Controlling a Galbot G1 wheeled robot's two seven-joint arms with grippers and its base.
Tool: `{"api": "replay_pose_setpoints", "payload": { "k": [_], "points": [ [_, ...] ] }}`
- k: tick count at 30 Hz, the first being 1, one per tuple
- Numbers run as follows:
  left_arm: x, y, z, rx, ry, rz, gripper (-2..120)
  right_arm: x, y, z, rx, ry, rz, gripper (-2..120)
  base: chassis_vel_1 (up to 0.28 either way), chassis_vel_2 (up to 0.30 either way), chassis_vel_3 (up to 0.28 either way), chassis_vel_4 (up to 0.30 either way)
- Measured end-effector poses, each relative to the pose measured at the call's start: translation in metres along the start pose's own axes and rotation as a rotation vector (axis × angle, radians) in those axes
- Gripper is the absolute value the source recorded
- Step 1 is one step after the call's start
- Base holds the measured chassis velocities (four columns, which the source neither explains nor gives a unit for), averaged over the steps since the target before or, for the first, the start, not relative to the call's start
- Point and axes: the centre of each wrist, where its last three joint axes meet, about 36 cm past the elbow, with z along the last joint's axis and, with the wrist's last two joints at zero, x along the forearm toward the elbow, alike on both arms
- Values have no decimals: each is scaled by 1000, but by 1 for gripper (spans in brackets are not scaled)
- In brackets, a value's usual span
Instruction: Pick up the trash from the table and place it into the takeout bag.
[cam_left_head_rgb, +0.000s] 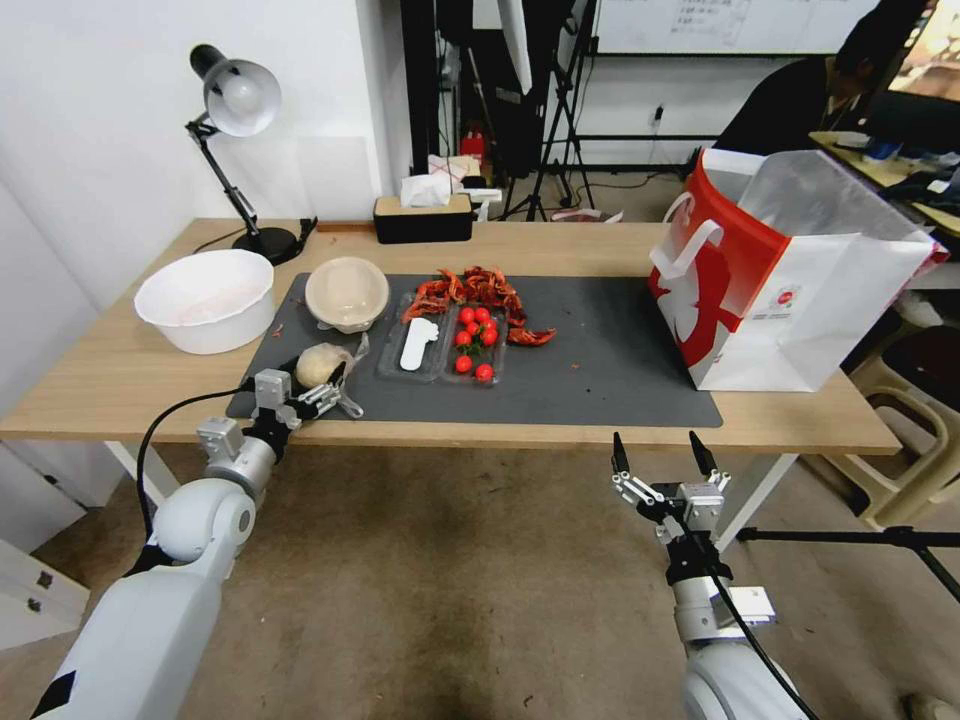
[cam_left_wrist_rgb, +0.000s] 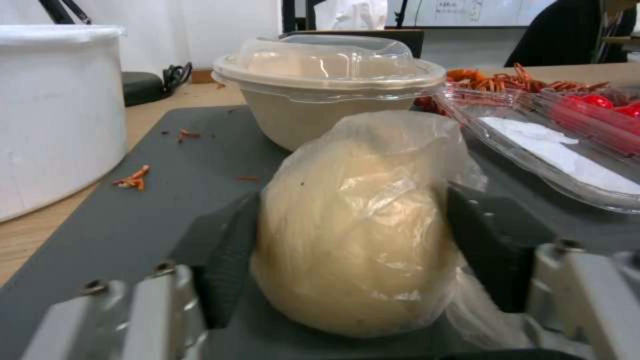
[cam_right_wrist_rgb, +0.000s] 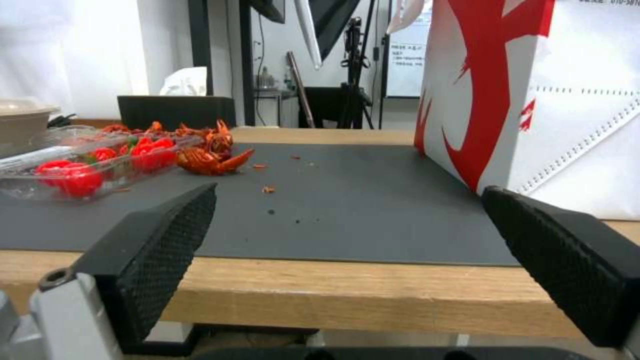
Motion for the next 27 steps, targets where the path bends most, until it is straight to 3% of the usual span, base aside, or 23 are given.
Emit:
{"api": "replay_pose_setpoints", "payload": {
  "k": [11, 17, 21, 24, 27],
  "points": [
    [2, 6, 3, -31, 23, -2, 21, 1, 1, 4, 0, 5, 3, 99, 0, 0, 0, 0],
    [1, 7, 4, -53, 30, 14, 7, 1, 1, 5, 0, 7, 5, 99, 0, 0, 0, 0],
    [-1, 1, -12, -57, -15, 42, 5, 1, 2, 6, -2, 6, 8, 99, 0, 0, 0, 0],
    [-6, -16, -46, -34, -104, 127, 5, 1, 3, 5, -3, 3, 10, 99, 0, 0, 0, 0],
    [-11, -23, -62, -33, -133, 176, 5, 0, 3, 4, -4, 0, 10, 99, 0, 0, 0, 0]
  ]
}}
